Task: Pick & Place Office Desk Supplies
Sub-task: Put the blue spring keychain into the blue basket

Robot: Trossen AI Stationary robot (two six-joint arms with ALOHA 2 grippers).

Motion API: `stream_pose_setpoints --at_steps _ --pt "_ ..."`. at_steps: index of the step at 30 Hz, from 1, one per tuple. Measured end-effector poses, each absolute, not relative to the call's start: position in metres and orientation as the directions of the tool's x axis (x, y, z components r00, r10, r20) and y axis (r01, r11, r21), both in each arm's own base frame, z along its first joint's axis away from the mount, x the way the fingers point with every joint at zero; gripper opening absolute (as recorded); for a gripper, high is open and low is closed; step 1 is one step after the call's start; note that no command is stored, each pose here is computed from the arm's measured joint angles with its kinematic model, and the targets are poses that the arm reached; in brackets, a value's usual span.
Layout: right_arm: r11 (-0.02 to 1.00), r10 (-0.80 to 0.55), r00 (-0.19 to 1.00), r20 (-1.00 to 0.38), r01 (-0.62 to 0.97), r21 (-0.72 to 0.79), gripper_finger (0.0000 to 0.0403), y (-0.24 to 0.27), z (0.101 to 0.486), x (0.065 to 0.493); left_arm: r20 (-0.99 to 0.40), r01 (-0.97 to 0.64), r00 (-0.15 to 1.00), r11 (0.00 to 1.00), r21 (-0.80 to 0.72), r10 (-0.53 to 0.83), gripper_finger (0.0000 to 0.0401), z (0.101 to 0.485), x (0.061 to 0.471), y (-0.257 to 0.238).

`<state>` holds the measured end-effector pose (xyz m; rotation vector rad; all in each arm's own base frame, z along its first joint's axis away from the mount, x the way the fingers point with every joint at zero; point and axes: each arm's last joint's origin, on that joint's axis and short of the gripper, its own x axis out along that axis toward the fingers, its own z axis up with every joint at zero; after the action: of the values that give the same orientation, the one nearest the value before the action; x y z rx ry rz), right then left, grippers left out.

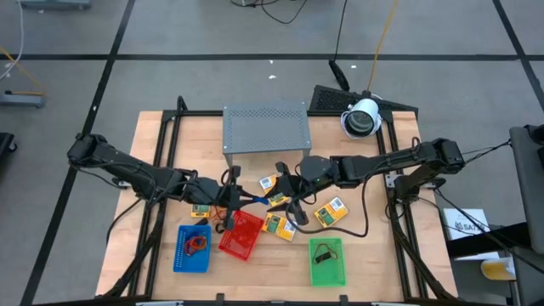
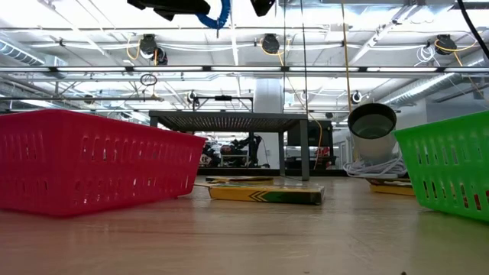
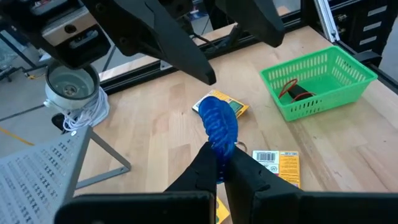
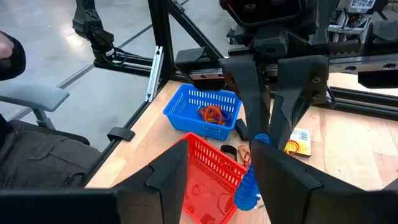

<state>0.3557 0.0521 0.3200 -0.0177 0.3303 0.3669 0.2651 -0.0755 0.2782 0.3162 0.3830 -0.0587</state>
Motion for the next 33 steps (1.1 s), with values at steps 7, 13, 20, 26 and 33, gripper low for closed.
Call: stream_pose_setpoints --at_steps 7,13,20,26,33 --pt "0.935 0.346 0.873 -0.342 -0.353 0.045 0.0178 0.051 0.321 0.352 -0.391 0.131 0.920 0.953 0.274 -0.014 0.0010 0.283 0.255 -0.078" --pt "0.934 0.346 0.876 -0.336 -0.354 0.038 0.0178 0.050 0.334 0.339 -0.424 0.126 0.905 0.965 0.231 -0.016 0.0010 0.292 0.235 -0.074" --pt "0.961 0.261 0.876 -0.406 -0.276 0.022 0.0172 0.044 0.345 0.316 -0.584 0.134 0.801 0.990 -0.033 -0.128 0.0010 0.291 0.199 -0.071" --pt "0.988 0.118 0.859 -0.498 -0.152 -0.028 0.0169 0.040 0.328 0.312 -0.722 0.027 0.639 0.946 -0.323 -0.265 0.0010 0.285 0.170 -0.077" --pt "0.992 -0.108 0.867 -0.486 0.059 -0.116 0.0167 0.032 0.276 0.309 -0.828 -0.148 0.409 0.867 -0.475 -0.383 0.0010 0.271 0.150 -0.100"
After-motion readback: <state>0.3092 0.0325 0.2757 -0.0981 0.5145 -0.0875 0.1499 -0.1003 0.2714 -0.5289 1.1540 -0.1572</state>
